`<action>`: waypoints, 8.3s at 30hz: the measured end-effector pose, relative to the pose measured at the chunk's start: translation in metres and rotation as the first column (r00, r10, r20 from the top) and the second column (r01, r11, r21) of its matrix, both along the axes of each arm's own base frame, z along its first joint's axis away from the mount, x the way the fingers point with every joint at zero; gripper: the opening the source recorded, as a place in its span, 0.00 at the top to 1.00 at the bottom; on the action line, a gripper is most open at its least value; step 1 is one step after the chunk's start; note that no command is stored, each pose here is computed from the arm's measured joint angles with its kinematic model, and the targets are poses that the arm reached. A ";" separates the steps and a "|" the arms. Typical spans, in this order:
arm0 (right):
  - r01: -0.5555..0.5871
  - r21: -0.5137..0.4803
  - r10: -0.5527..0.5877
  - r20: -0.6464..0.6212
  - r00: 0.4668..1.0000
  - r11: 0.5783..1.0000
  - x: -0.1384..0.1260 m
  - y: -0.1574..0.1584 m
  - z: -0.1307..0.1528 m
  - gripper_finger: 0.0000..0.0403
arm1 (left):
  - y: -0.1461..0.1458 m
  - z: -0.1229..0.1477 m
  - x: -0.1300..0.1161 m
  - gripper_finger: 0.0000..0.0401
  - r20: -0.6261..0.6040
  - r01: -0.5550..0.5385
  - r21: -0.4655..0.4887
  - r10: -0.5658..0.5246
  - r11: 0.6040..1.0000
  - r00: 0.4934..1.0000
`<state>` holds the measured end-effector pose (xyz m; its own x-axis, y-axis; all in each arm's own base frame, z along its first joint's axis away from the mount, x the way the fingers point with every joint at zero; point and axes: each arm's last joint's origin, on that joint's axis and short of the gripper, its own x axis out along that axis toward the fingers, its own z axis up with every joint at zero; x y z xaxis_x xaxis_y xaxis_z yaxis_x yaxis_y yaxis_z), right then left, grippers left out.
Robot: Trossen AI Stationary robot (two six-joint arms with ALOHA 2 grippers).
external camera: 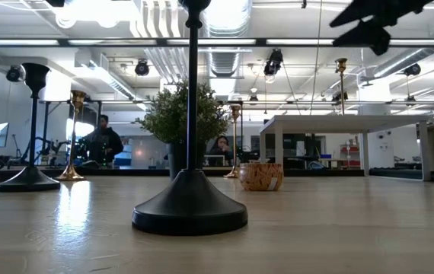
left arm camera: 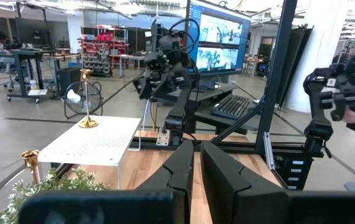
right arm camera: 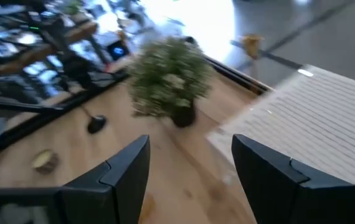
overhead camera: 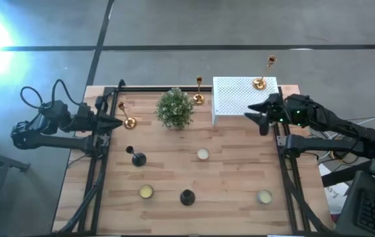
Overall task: Pick & Place candle stick holders
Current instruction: Put the top gold candle holder on the shelf
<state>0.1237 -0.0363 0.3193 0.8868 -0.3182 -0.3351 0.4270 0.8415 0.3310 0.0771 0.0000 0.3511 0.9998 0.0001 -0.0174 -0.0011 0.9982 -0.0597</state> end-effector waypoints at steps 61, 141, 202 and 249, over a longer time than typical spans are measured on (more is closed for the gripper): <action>0.046 -0.256 -0.144 -0.377 0.915 0.966 0.198 -0.165 -0.098 0.46 | 0.000 0.000 0.000 0.91 0.000 0.000 0.000 0.000 1.000 1.000; 0.225 -0.316 -0.262 -0.079 0.962 0.922 0.113 -0.128 0.034 0.97 | 0.000 0.000 0.000 0.91 0.000 0.000 0.000 0.000 1.000 1.000; 0.791 -0.274 -0.833 -0.277 0.479 0.546 0.080 -0.124 0.001 0.97 | 0.000 0.000 0.000 0.91 0.001 0.000 0.000 0.000 1.000 1.000; 0.770 -0.277 -0.813 -0.305 0.497 0.575 0.073 -0.126 0.003 0.93 | 0.000 0.000 0.000 0.91 0.001 0.000 0.000 0.000 1.000 1.000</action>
<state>0.1963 -0.1627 0.3225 0.0613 -0.8709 -0.4876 0.9926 0.1043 -0.0616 0.0769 0.0000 0.3512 0.9999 -0.0002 -0.0167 -0.0008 0.9982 -0.0597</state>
